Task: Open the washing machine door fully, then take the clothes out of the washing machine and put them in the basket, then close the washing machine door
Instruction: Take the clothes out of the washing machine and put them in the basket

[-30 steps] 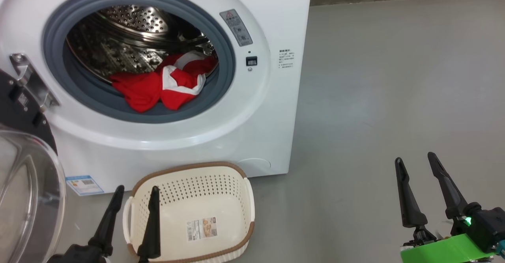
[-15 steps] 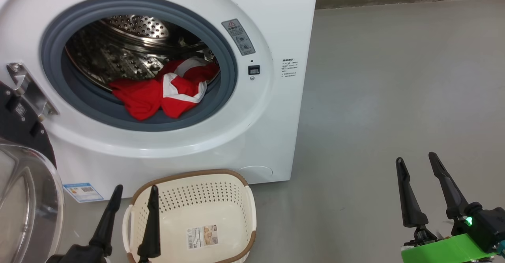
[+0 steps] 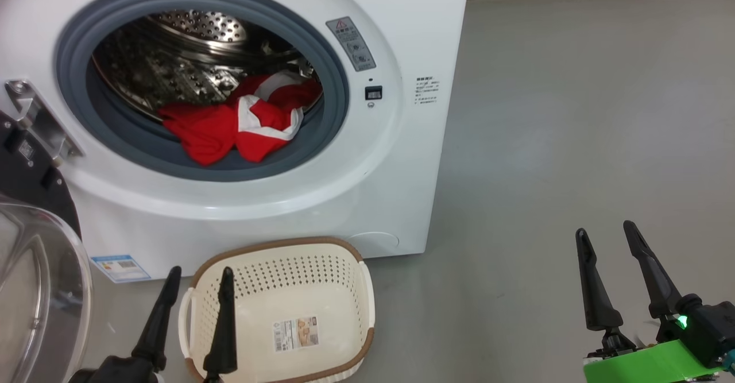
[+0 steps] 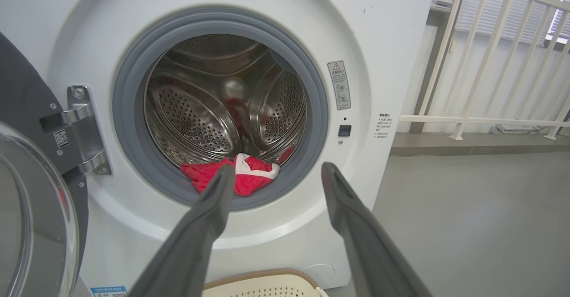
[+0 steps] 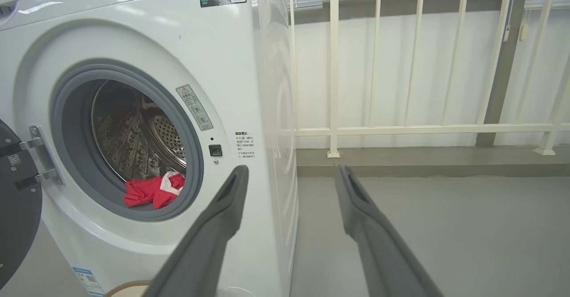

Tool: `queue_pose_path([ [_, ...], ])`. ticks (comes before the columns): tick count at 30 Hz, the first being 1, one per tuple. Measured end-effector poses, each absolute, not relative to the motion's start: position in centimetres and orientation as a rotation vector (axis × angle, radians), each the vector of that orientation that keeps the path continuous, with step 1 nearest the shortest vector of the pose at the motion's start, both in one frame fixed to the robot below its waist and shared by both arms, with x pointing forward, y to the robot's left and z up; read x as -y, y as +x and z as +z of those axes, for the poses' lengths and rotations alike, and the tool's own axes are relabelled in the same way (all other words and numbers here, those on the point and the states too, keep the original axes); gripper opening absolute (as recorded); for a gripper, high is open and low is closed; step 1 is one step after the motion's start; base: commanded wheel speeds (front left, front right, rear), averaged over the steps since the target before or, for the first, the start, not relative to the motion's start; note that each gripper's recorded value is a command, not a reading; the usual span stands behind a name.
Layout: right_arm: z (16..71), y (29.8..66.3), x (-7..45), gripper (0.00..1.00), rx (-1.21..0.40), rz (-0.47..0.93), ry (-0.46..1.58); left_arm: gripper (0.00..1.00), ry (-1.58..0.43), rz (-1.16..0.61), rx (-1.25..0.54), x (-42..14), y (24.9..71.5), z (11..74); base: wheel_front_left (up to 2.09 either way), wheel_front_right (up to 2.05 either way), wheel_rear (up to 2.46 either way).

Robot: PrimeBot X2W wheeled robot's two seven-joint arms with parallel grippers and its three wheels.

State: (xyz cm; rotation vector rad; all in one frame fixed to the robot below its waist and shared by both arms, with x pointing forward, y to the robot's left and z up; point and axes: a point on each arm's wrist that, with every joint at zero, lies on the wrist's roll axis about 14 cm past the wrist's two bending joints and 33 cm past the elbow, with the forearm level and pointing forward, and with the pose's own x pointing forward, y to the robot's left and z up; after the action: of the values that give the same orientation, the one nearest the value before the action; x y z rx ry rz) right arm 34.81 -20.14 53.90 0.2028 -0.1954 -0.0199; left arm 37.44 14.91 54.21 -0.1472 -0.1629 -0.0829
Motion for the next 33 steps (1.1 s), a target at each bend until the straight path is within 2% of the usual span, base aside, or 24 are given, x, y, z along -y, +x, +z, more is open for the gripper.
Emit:
queue_pose_path([
  [19,51.3,37.5,19.4,1.00,0.117,-0.002,0.204,1.00,-0.154,-0.030,0.098,-15.7,40.0,51.6,0.00,0.00,0.00],
  [33,49.2,40.9,19.0,1.00,0.075,0.007,0.209,1.00,-0.186,-0.039,0.113,-15.1,46.2,51.3,0.00,0.00,0.00],
])
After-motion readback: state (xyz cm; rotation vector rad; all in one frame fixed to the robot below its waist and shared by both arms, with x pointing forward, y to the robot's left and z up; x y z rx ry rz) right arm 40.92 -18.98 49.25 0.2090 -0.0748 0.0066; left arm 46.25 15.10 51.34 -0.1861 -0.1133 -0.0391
